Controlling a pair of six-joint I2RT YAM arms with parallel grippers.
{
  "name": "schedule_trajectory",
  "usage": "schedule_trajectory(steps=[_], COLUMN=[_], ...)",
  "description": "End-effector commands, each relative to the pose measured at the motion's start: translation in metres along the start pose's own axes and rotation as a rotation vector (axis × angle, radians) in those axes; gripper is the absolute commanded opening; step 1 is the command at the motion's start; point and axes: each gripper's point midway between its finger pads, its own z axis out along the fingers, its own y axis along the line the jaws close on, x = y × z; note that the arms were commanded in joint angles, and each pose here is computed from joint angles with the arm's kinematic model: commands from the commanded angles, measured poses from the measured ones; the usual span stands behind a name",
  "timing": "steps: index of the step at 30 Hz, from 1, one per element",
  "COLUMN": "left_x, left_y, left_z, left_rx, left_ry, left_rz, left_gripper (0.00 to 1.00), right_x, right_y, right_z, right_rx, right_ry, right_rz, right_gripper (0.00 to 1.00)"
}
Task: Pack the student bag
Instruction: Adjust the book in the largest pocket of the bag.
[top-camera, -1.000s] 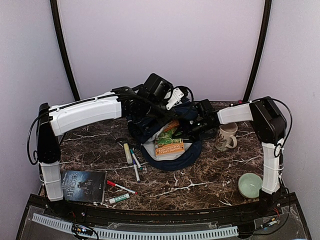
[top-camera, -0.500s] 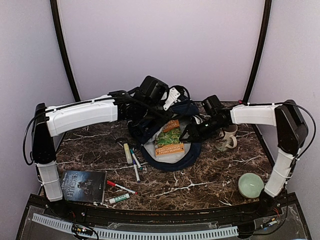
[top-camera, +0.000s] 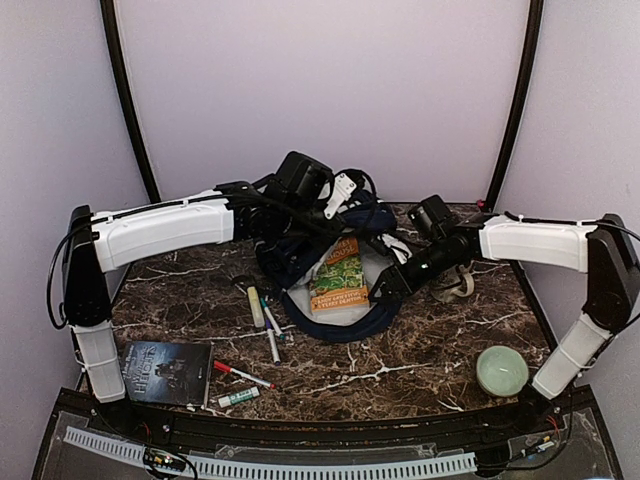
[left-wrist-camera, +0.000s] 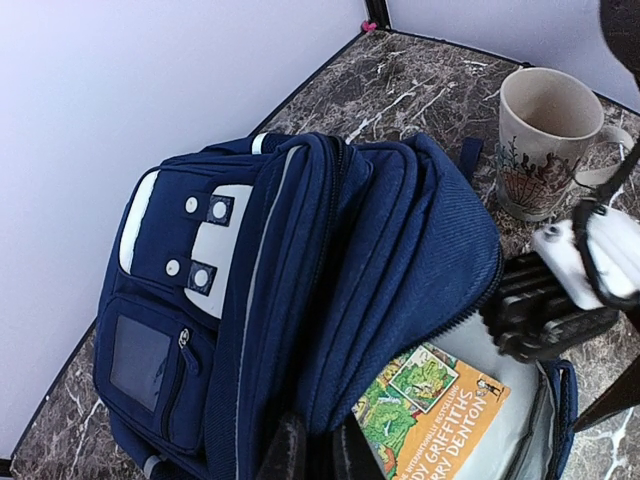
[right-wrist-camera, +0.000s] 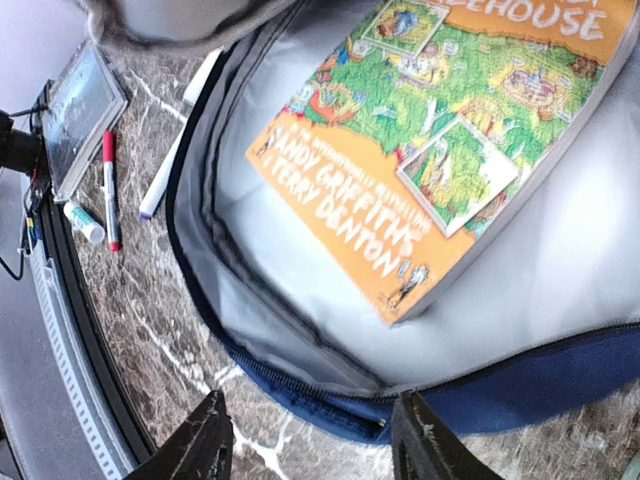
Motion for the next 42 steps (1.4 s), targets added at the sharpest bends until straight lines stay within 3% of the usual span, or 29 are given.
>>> schedule_trajectory(steps=[1, 7, 17, 32, 39, 42], left_x=[-0.038, -0.04, -0.036, -0.038, -0.038, -0.038], left_y=[0.028, 0.027, 0.026, 0.023, 0.015, 0.014], left_z=[-0.035, -0.038, -0.037, -0.044, -0.043, -0.043], left_rx=[-0.044, -0.031, -0.019, 0.008, 0.046, 0.053], left_ry=[-0.131, -0.138, -0.124, -0.135, -0.14, -0.147], left_rz=[-0.06, -0.062, -0.071, -0.083, -0.072, -0.054], left_gripper=[0.0, 0.0, 0.0, 0.0, 0.0, 0.0], right_x=[0.014, 0.02, -0.024, -0.028, -0.043, -0.058], right_y=[0.008, 0.008, 0.024, -0.007, -0.028, -0.045], right_z=[-0.004, -0.002, 0.012, 0.072, 0.086, 0.085], right_rx=[0.065, 0.184, 0.336, 0.512, 0.639, 0.772], right_ry=[0.005, 0.025, 0.012, 0.122, 0.107, 0.068], right_rz=[-0.178, -0.41, -0.749, -0.931, -0.997, -1.067], right_gripper=[0.5, 0.45, 0.36, 0.54, 0.53, 0.53])
